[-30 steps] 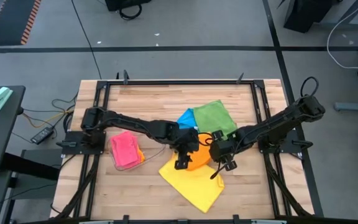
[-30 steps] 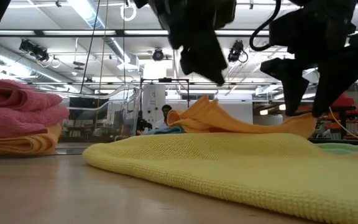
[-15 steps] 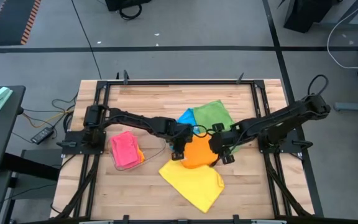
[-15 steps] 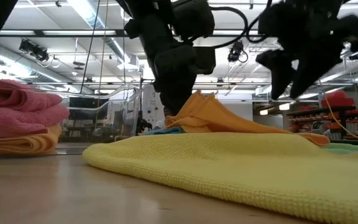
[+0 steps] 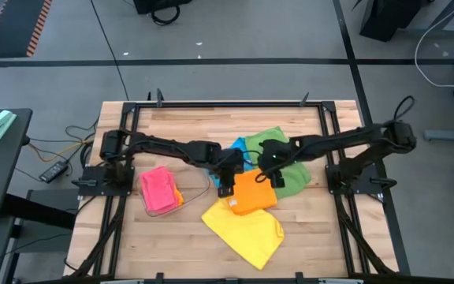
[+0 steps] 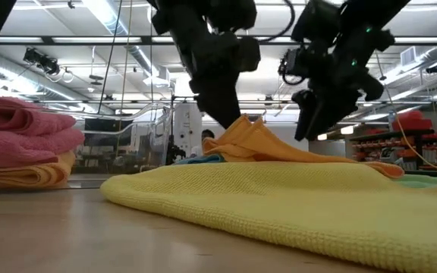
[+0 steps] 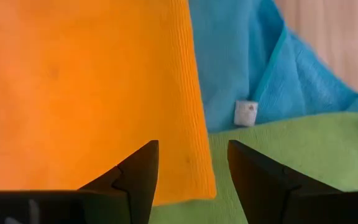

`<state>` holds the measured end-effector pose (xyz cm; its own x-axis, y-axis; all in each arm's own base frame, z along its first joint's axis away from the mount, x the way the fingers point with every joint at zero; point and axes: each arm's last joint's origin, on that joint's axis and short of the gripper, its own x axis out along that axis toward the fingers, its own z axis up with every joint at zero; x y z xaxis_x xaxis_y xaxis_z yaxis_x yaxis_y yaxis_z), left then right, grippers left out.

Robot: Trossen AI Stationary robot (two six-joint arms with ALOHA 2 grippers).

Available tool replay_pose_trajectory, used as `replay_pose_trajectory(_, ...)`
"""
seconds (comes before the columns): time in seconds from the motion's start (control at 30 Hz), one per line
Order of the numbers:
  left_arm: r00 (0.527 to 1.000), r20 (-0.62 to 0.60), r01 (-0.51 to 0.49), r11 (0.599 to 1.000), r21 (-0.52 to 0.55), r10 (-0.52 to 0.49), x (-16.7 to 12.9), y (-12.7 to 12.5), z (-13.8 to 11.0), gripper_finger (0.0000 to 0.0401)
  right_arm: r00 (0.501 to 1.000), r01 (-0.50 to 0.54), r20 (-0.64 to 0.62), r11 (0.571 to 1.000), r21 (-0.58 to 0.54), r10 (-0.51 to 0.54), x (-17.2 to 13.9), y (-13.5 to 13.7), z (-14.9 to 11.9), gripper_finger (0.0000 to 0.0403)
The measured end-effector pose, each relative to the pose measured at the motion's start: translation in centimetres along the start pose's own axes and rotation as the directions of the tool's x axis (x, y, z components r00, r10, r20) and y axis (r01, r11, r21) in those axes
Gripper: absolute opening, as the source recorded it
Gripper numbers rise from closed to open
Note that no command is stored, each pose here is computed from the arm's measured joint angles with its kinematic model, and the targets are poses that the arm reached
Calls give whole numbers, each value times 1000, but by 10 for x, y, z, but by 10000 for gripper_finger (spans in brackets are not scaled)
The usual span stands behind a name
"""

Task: Fold microfiber towels
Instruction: Fold the right orange microfiber cloth and put it into the transparent bin

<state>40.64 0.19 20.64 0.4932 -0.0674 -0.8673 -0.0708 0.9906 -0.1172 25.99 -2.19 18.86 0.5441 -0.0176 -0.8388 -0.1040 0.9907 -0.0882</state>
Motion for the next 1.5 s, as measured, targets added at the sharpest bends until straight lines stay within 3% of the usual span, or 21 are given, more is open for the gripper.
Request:
replay_pose_trajectory(0.2,991,-96,78,989,-122,-90,17,22,-8,243,993,-97,-68,994,44,100,23,-16,-11,200)
replay_pose_trajectory(0.37,982,-138,108,980,-170,-132,17,33,-12,252,990,-110,-84,992,63,115,28,-22,-15,200)
replay_pose_trajectory(0.57,965,-154,178,963,-203,-211,16,36,-14,194,991,-108,-69,993,49,112,27,-23,-14,200)
replay_pose_trajectory(0.87,963,-155,201,971,-130,-220,19,31,-14,15,993,-100,-62,995,29,102,27,-24,-13,200)
replay_pose_trajectory(1.17,959,-189,201,977,-67,-210,4,22,-1,9,996,-89,-20,996,2,89,17,-29,7,200)
replay_pose_trajectory(1.5,979,-198,79,989,127,-52,-13,-7,12,7,950,-243,180,967,-80,254,14,-31,23,200)
